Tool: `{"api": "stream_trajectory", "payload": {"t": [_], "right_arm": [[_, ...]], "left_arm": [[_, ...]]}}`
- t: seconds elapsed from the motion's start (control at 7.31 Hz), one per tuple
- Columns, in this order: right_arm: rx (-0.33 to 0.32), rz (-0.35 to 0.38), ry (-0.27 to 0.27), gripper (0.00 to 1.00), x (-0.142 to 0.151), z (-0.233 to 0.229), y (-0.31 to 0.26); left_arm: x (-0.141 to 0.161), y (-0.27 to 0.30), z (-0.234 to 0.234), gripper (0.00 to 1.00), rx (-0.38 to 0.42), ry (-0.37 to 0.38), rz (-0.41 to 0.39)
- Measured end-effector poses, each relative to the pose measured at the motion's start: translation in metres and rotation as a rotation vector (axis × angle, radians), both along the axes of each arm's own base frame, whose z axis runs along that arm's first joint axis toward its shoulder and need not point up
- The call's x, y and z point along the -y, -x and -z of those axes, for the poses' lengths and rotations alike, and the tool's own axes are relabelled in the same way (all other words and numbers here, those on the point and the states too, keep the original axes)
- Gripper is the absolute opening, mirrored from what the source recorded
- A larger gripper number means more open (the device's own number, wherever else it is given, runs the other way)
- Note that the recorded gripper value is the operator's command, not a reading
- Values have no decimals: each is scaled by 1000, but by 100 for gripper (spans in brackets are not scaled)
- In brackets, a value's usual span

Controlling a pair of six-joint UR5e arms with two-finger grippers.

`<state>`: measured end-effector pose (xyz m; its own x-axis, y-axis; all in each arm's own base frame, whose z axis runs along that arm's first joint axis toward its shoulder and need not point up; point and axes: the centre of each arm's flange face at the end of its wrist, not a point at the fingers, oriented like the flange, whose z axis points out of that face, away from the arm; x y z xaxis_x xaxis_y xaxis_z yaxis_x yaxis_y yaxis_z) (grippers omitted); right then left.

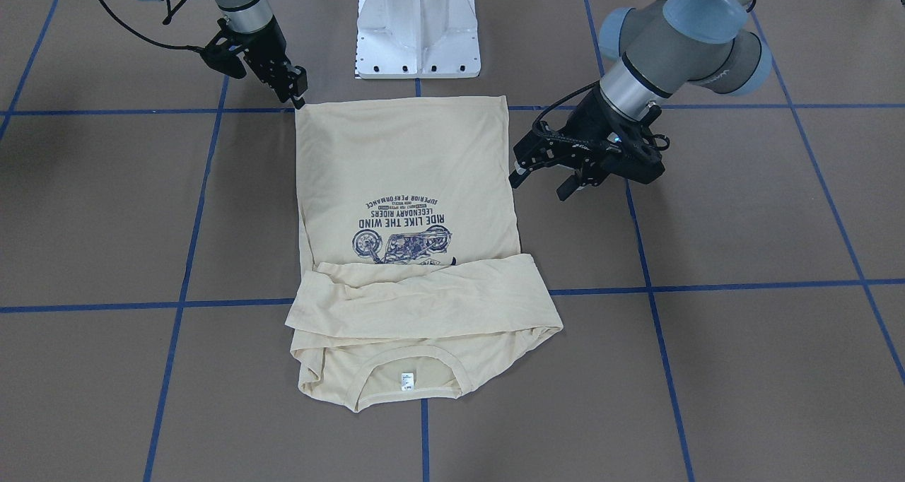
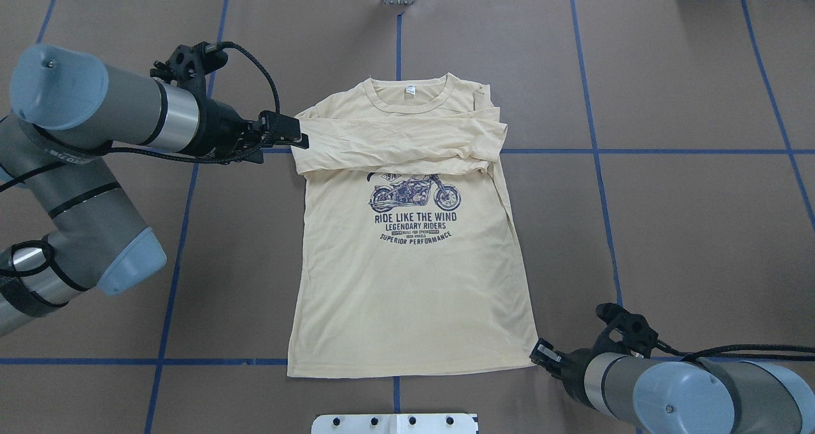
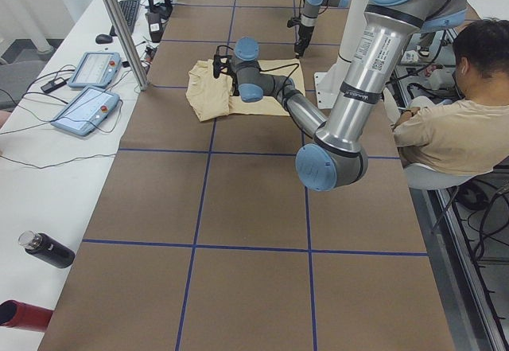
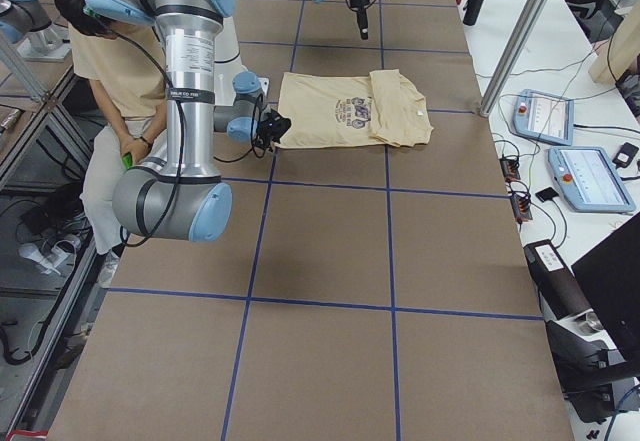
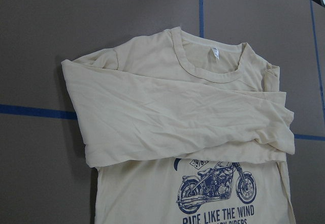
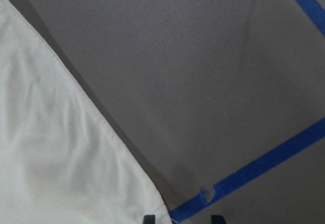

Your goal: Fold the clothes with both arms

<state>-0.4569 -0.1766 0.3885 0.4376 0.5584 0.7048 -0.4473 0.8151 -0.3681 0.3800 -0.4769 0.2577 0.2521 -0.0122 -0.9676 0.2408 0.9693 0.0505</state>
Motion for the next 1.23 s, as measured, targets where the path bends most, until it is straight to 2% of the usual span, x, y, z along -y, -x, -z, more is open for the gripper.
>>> {"api": "stream_trajectory", "payload": {"t": [0.14,0.27,0.82,1.23], "right_arm": [[0,-1,-3,23,-1,0,1],[0,-2,-4,0,-1,0,1],[10,4,-1,0,-2,5,2],[22,0,0,0,0,11,-2]], "left_arm": [[0,0,0,98,0,0,0],[0,0,0,98,0,0,0],[0,1,0,98,1,7,4],[-2,2,-7,99,0,64,28]]}}
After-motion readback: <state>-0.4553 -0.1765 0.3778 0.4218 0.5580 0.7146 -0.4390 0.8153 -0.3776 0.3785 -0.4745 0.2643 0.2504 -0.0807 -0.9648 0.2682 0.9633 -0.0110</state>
